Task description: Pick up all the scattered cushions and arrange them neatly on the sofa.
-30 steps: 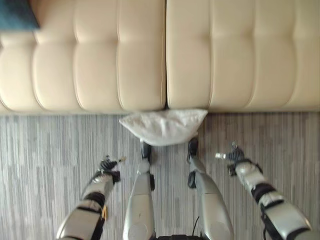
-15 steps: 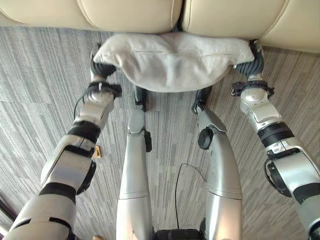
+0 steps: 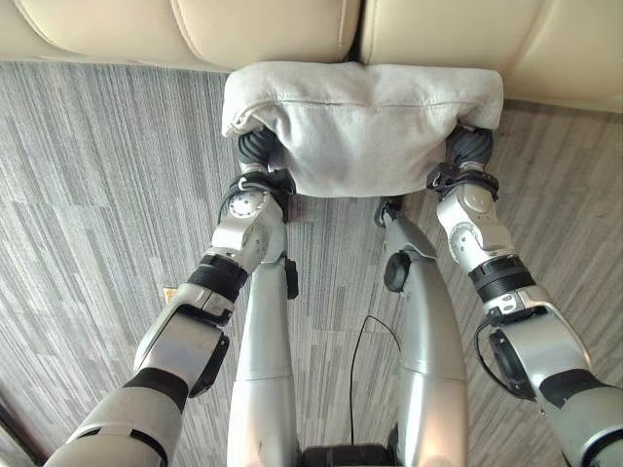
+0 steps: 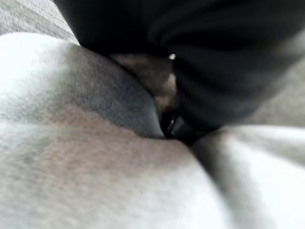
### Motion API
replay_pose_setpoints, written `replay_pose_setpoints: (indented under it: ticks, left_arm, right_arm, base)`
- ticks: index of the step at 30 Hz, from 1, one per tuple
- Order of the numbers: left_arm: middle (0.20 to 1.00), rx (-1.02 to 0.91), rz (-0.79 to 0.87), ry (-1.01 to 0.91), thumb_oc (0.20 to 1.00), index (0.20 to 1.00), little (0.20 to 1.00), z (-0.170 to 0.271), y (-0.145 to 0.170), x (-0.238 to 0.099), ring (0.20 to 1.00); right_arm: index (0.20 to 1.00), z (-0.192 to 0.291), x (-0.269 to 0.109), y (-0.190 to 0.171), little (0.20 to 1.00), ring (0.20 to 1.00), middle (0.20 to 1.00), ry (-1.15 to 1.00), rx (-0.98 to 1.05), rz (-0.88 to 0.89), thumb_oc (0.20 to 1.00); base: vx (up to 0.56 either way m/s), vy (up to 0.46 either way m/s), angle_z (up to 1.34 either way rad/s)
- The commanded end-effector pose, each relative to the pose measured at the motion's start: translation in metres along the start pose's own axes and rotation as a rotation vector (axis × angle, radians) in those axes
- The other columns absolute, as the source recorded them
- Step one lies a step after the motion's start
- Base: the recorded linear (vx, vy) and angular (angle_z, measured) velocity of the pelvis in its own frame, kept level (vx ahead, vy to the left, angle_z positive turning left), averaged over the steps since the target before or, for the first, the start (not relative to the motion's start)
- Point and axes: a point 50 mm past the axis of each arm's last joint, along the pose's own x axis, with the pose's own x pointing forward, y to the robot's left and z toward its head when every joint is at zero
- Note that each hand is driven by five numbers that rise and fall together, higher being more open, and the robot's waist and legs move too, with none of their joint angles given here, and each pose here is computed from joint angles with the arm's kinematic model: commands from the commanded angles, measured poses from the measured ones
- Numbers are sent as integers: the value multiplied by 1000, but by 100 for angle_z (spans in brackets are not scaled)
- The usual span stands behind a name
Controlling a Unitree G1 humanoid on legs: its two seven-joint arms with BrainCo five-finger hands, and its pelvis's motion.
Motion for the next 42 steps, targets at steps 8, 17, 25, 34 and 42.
replay_pose_setpoints:
  ticks: [8, 17, 25, 34, 42]
  left_arm:
    - [200, -111, -372, -118, 200, 200, 200, 2, -60, -41, 200]
    - [200, -66, -235, 57, 200, 200, 200, -43, 2, -82, 200]
    - [200, 34, -108, 192, 200, 200, 200, -69, 42, -108, 200]
    - [200, 117, -41, 280, 200, 200, 200, -83, 65, -121, 200]
    - [200, 91, -12, 264, 200, 200, 200, -81, 64, -118, 200]
  right_arm:
    - [200, -12, -51, 53, 200, 200, 200, -5, 47, 429, 200]
    - [200, -42, -88, 7, 200, 200, 200, 145, -95, 390, 200]
    - [200, -60, -105, -17, 200, 200, 200, 256, -217, 357, 200]
    - [200, -68, -115, -24, 200, 200, 200, 313, -250, 339, 200]
    - [200, -72, -116, -16, 200, 200, 200, 327, -249, 351, 200]
  base:
    - [-40, 18, -7]
    - [181, 39, 3]
    - [143, 65, -8]
    - [72, 98, -8]
    - [94, 22, -32]
